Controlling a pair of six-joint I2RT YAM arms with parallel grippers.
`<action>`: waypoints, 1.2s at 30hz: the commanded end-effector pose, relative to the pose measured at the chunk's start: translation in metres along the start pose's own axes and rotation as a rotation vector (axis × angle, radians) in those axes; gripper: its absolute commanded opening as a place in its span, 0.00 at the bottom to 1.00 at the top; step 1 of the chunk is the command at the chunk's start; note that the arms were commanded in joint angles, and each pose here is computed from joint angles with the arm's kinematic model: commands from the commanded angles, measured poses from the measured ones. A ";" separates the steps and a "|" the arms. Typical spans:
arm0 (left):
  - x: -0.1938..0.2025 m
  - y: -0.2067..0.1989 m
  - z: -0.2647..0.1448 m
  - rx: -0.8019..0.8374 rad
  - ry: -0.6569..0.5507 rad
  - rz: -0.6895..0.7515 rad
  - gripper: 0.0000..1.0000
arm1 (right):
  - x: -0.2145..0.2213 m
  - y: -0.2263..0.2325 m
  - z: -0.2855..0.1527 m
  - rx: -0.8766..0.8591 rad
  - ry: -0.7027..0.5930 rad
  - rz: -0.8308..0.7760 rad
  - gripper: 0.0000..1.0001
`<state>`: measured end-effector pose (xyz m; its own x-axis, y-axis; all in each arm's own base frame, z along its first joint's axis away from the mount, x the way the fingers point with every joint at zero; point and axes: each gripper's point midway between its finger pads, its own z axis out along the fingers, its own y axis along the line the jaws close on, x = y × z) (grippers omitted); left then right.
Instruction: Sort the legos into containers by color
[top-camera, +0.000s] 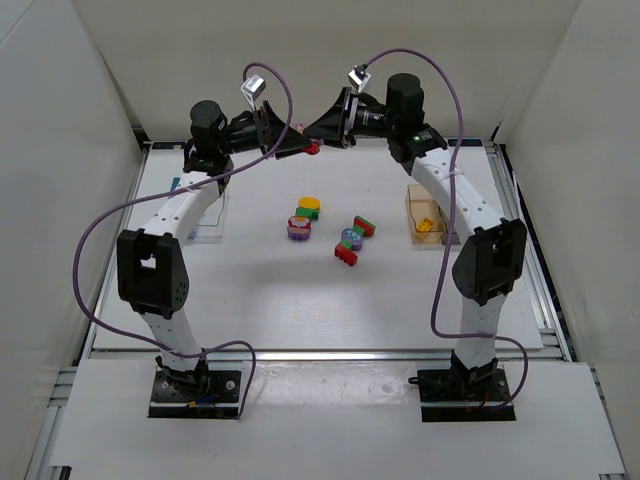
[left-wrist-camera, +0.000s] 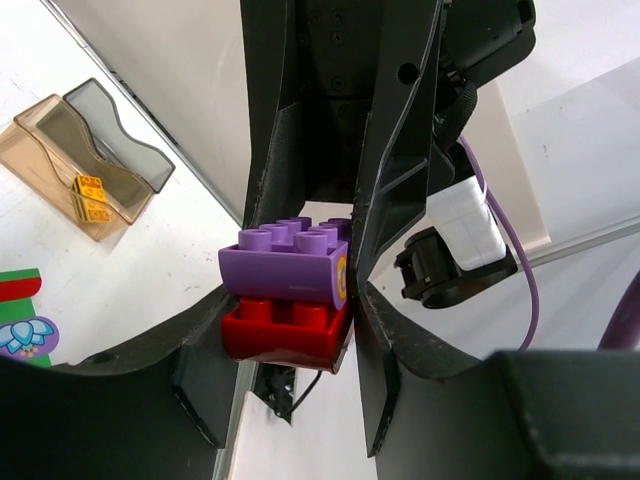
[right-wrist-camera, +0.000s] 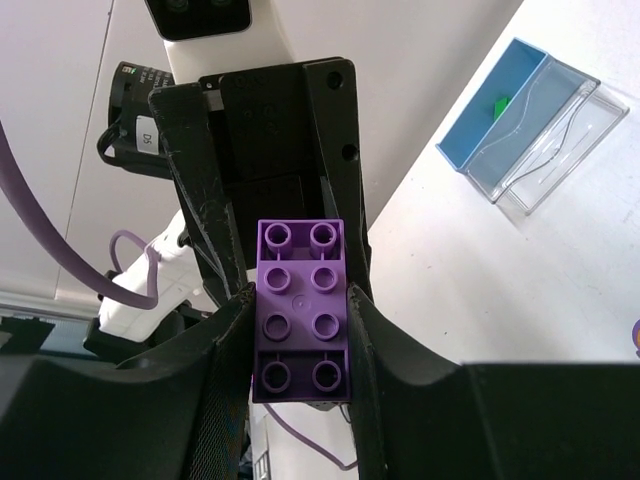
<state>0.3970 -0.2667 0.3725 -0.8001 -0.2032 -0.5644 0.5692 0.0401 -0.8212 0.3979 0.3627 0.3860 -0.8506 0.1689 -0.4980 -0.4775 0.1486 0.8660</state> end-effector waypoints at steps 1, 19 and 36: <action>0.006 -0.012 -0.002 0.027 0.026 0.061 0.49 | -0.031 0.012 -0.006 -0.010 -0.093 -0.082 0.00; 0.026 -0.007 -0.005 0.025 0.056 0.054 0.10 | -0.081 0.005 -0.040 0.037 -0.218 -0.184 0.00; 0.029 0.039 -0.042 -0.473 0.030 0.291 0.10 | -0.076 -0.047 -0.147 0.377 -0.261 -0.385 0.00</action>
<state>0.4020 -0.2575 0.3094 -0.7475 -0.1551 -0.6459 0.5816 0.3168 -0.7492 0.4678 0.2399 0.3666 -0.6708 0.3119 -0.6729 -0.5146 0.4577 0.7251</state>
